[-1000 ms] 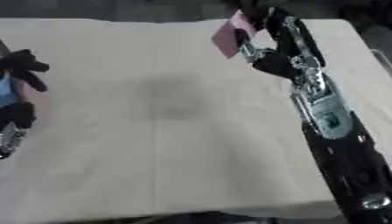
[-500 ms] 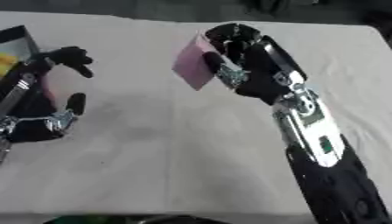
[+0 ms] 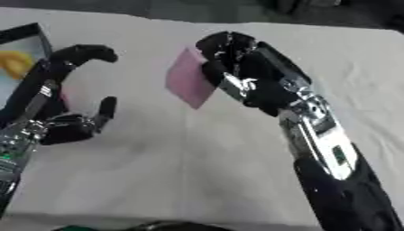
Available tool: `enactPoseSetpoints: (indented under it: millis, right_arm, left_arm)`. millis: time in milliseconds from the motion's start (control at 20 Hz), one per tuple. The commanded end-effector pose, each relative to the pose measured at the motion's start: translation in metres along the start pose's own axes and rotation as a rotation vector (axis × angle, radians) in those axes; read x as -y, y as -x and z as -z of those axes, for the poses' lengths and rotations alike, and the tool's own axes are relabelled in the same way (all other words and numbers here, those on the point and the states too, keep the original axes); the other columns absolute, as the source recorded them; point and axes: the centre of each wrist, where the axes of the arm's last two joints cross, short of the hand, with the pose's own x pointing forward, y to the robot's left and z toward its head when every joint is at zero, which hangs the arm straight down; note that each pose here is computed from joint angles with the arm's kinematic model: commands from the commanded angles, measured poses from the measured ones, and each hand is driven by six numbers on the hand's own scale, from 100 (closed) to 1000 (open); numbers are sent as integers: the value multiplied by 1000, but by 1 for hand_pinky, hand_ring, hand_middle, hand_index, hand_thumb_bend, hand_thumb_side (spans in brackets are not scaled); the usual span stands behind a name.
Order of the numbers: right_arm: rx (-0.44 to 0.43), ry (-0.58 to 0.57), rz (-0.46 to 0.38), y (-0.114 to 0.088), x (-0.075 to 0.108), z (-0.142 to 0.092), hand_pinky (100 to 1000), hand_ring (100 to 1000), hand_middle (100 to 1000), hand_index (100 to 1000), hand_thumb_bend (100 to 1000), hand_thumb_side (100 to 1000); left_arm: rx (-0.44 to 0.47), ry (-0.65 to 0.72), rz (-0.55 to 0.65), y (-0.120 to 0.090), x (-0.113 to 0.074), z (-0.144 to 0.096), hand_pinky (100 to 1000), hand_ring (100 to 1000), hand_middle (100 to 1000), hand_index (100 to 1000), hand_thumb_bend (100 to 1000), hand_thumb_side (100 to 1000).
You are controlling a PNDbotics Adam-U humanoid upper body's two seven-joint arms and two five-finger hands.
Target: Pick up the objects with one hand, pass them to the other hand, and then place them into the box on the other side of the table.
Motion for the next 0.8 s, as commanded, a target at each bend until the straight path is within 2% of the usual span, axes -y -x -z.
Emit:
enactPoseSetpoints:
  millis: [50,400,800]
  right_arm:
    - [11,-48,18,-10,-3,4,932,534,539,700,233,219]
    - [-21,-108,64,-8,-7,6,930,535,542,702,238,220]
    - [-58,-159,101,-4,-10,8,927,531,540,701,236,216]
  left_arm:
    - [92,0,63,-6,-9,8,792,821,777,966,353,100]
    - [173,8,63,-10,-3,15,787,820,781,967,350,100]
    - [200,3,25,-13,0,27,793,821,777,964,312,100]
